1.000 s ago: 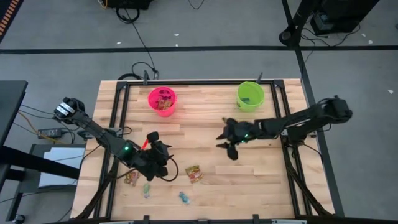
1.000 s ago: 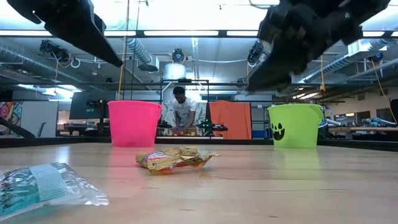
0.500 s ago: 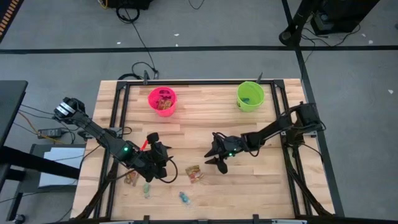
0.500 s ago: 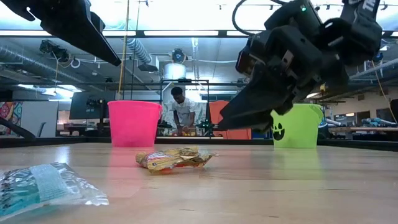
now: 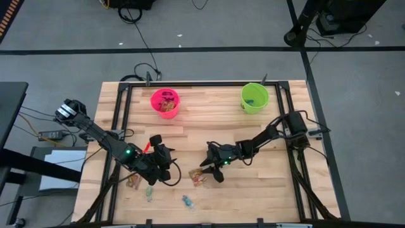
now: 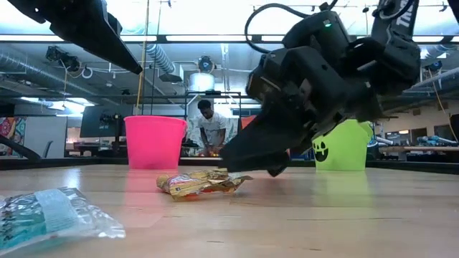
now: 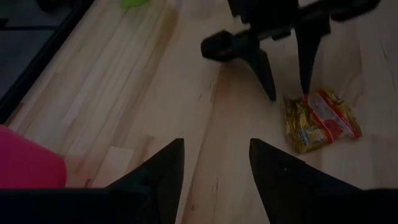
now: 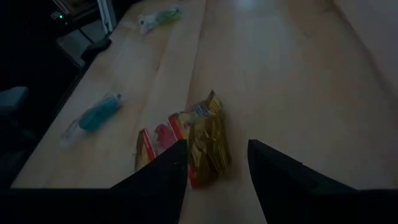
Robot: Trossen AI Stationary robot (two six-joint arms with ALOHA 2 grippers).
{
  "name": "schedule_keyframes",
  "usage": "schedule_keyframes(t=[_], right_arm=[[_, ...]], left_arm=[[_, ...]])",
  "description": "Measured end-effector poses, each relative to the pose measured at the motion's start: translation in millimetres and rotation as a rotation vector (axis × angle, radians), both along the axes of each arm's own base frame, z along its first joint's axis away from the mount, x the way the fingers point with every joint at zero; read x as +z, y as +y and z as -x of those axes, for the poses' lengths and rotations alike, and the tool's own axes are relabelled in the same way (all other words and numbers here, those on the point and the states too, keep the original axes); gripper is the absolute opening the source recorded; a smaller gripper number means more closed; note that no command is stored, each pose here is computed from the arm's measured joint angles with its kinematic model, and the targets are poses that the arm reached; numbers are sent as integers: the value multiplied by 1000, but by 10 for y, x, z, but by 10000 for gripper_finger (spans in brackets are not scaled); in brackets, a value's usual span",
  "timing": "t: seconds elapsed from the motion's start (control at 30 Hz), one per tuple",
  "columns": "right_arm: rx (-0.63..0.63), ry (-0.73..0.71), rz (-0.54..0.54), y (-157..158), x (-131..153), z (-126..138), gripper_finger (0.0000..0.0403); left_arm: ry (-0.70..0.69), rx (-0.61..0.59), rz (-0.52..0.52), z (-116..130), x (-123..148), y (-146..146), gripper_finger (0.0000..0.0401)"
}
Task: Sort candy by brand, put in halloween buckets
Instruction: Put the gold red candy into the pink bucket
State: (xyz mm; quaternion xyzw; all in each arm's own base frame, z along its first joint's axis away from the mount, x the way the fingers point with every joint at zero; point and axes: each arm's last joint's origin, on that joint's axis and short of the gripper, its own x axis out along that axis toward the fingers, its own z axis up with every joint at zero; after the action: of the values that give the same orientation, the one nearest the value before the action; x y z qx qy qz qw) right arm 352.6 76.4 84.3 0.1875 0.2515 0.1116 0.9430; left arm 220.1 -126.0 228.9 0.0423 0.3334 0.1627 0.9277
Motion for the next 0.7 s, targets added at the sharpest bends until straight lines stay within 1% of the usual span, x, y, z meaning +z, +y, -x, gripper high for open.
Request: schedule_keyframes(t=[0.23, 0.47, 0.7], right_arm=[[9, -6, -2, 41, -62, -102, 179], [20, -5, -19, 114, -61, -88, 174], [32, 25, -9, 146, -81, -72, 168]], left_arm=[[-3, -7, -6, -6, 4, -3, 188], [-4, -12, -10, -8, 6, -5, 188], [-8, -12, -7, -11, 8, -7, 188]])
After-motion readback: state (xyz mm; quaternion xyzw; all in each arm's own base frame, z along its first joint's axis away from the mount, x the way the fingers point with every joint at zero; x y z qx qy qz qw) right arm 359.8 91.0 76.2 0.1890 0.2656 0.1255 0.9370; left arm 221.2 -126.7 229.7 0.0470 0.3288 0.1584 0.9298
